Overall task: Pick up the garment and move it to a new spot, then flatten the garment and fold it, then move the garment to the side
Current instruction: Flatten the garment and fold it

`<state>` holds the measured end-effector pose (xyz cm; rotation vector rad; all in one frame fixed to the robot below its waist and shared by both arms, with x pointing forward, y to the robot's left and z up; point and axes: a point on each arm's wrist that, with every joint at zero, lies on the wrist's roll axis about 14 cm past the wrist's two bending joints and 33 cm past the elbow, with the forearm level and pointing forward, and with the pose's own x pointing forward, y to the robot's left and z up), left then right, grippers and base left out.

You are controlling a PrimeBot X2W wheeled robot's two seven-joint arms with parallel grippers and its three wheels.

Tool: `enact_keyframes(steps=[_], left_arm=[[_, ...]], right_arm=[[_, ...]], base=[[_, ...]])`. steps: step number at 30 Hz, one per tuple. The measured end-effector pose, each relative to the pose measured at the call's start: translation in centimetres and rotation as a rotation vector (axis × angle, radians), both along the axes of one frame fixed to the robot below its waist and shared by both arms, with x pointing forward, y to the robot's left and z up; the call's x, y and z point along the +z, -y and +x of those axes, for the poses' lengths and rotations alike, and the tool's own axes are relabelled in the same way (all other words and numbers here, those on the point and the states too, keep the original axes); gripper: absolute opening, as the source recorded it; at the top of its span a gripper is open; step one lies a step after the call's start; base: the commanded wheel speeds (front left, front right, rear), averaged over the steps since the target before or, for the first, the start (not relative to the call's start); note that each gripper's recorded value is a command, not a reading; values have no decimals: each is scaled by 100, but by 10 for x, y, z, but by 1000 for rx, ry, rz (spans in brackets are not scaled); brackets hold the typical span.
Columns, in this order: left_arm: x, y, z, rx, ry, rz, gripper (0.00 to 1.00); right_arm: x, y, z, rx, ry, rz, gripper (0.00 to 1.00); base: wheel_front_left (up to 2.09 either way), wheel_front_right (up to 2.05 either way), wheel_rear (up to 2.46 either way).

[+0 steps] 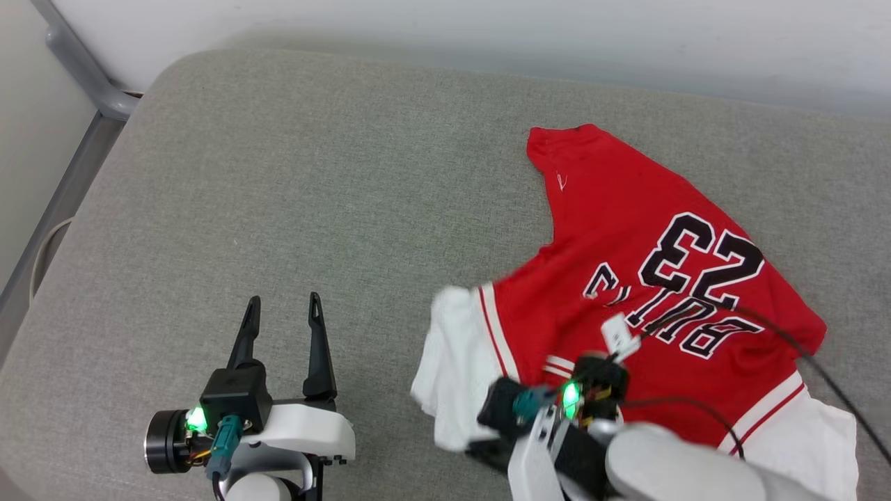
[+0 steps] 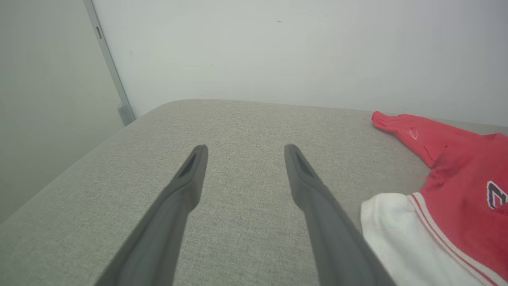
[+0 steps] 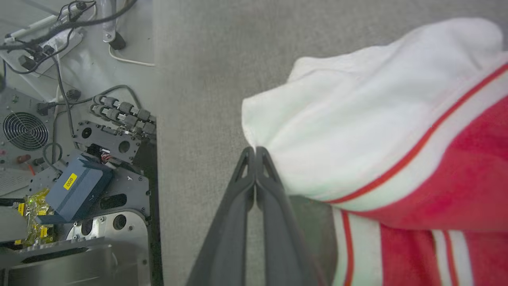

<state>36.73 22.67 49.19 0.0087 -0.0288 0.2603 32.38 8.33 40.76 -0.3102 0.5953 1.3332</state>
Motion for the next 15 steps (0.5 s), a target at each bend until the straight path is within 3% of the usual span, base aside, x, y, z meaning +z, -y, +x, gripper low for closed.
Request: enact_keyframes(steps=[3, 7, 8, 9, 10, 15], left_arm=[[0, 1, 0, -4, -1, -1, 100], [1, 1, 2, -7, 3, 3, 100], [1, 1, 2, -10, 4, 3, 100], [2, 2, 2, -13, 6, 3, 100], [2, 3, 3, -17, 8, 3, 100], [6, 9, 1, -40, 20, 8, 100]], right_arm=[[-21, 16, -18, 20, -48, -114, 0], [-20, 22, -13, -9, -35, -102, 0], [-17, 22, -10, -19, -21, -86, 5], [-12, 21, -5, -29, -4, -62, 36], [-6, 19, 0, -42, 16, -29, 100], [26, 15, 15, -92, 104, 122, 100]], base=[[0, 0, 0], [0, 0, 0], [0, 0, 0], [0, 0, 0], [0, 0, 0], [0, 0, 0]])
